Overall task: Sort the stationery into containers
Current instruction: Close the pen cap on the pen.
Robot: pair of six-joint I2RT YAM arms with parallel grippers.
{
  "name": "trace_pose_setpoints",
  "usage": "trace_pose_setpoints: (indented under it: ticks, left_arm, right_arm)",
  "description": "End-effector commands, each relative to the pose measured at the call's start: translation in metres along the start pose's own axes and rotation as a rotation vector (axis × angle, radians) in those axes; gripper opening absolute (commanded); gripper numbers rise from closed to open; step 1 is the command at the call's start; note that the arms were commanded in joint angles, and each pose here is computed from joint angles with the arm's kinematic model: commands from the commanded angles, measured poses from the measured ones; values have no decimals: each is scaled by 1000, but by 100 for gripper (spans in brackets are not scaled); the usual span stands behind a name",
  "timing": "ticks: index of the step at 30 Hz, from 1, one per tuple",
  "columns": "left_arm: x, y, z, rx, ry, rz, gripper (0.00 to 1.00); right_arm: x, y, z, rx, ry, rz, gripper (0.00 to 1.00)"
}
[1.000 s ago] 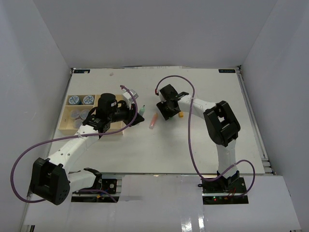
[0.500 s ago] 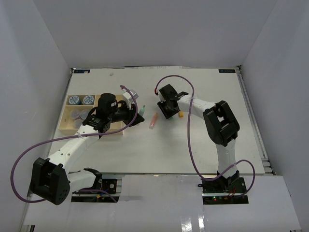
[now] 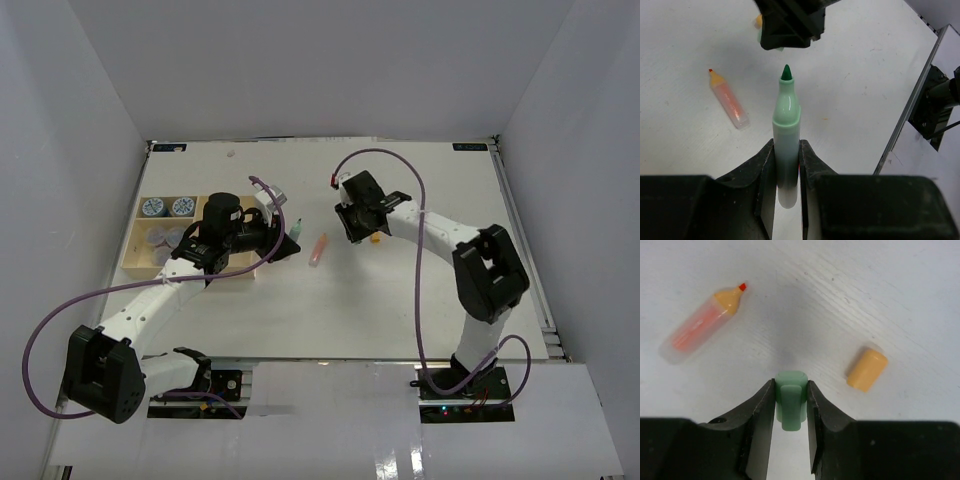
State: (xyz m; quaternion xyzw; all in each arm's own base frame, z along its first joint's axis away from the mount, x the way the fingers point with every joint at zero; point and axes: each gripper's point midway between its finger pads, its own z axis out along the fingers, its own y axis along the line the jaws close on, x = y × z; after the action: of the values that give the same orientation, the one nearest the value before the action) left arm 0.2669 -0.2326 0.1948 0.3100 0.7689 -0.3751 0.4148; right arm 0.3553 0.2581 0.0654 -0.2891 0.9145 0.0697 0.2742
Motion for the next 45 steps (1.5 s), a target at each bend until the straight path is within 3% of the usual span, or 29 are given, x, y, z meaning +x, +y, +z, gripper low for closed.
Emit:
trace_pose_setpoints:
  ticks: [1,7,15,30,45]
  left_arm:
    - [-14,-12,0,46,-45,1,2]
    - [-34,-35,16,29,-61,4,2]
    - [-58,-64,39,37,-113,-14,2]
    - [-90,-70,48,-8,-240,-16,1]
    - [-87,-73,53,3,-237,-24,1]
  right_arm:
    - [-67,13,-70,-43,-300,74,8]
    - [-117,23,-171,-138,-645,202,8]
    - [-146,31,-255,-240,-938,314,8]
    - [-135,46,-266,-321,-980,394,8]
    - [-135,48,-259,-299,-981,412,8]
